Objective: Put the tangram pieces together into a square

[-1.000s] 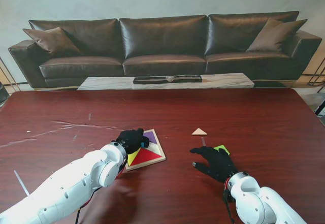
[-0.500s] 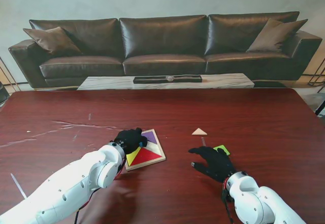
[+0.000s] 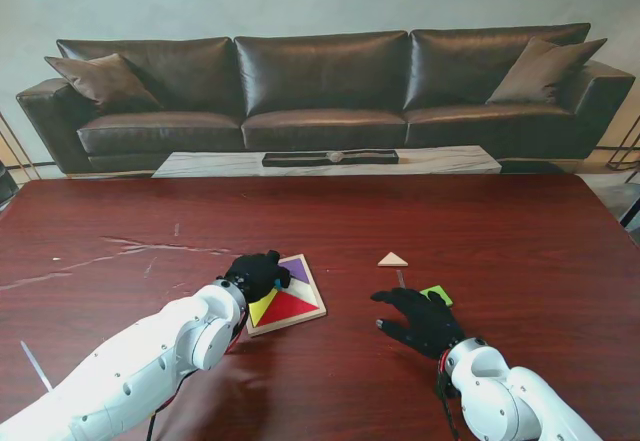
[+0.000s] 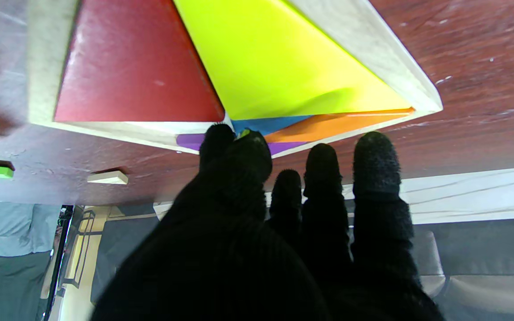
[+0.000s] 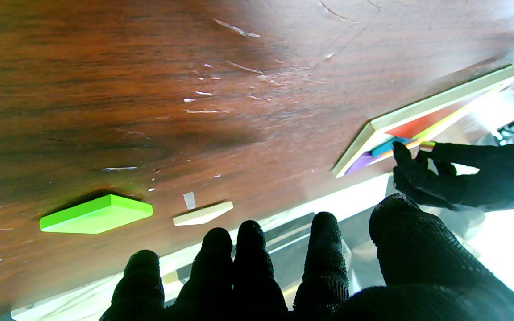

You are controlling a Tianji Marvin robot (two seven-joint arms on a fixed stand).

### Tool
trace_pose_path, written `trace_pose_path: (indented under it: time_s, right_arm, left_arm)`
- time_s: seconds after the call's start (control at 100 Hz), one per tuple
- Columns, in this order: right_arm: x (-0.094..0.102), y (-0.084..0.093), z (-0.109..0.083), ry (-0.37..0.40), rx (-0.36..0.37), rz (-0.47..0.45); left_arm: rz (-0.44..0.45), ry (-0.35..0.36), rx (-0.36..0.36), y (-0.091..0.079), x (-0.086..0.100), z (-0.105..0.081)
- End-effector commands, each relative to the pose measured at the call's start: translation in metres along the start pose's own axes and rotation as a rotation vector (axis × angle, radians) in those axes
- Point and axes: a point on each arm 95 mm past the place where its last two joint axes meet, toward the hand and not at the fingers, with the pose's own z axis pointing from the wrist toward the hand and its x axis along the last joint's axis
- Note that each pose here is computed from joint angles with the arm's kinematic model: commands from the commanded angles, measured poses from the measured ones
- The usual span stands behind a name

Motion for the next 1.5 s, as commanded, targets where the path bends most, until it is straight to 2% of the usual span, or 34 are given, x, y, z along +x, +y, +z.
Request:
trace_pose_path:
  time_s: [0.0,0.58,0.72,0.87,1.03,1.16,1.49]
  right_arm:
    - [0.002,-0.003,-0.001,0.004,0.003,0.001]
    - [0.003,-0.003,0.000,0.013,0.003,0.003]
    - [0.004,-0.003,0.000,0.015,0.003,0.002]
    - [0.005,-0.002,0.001,0.019,0.003,-0.002]
    - [0.007,0.002,0.001,0.030,0.004,-0.018]
    - [0.009,0.009,0.002,0.061,0.018,-0.036]
    - [0.017,0.037,0.005,0.140,0.061,-0.068]
  left_arm:
    - [-0.003,0.001,0.006,-0.002,0.000,0.001]
    - [0.031,-0.019,-0.039,0.001,-0.003,-0.001]
    - [0.018,-0.024,-0.028,-0.002,-0.004,-0.003]
    - [-0.012,-0.023,0.022,-0.010,-0.004,-0.007]
    - [-0.027,-0.017,0.058,-0.024,-0.006,-0.020]
    - [-0.075,-0.013,0.046,-0.030,-0.009,-0.035]
    - [-0.181,0.015,-0.097,-0.024,-0.014,-0.075]
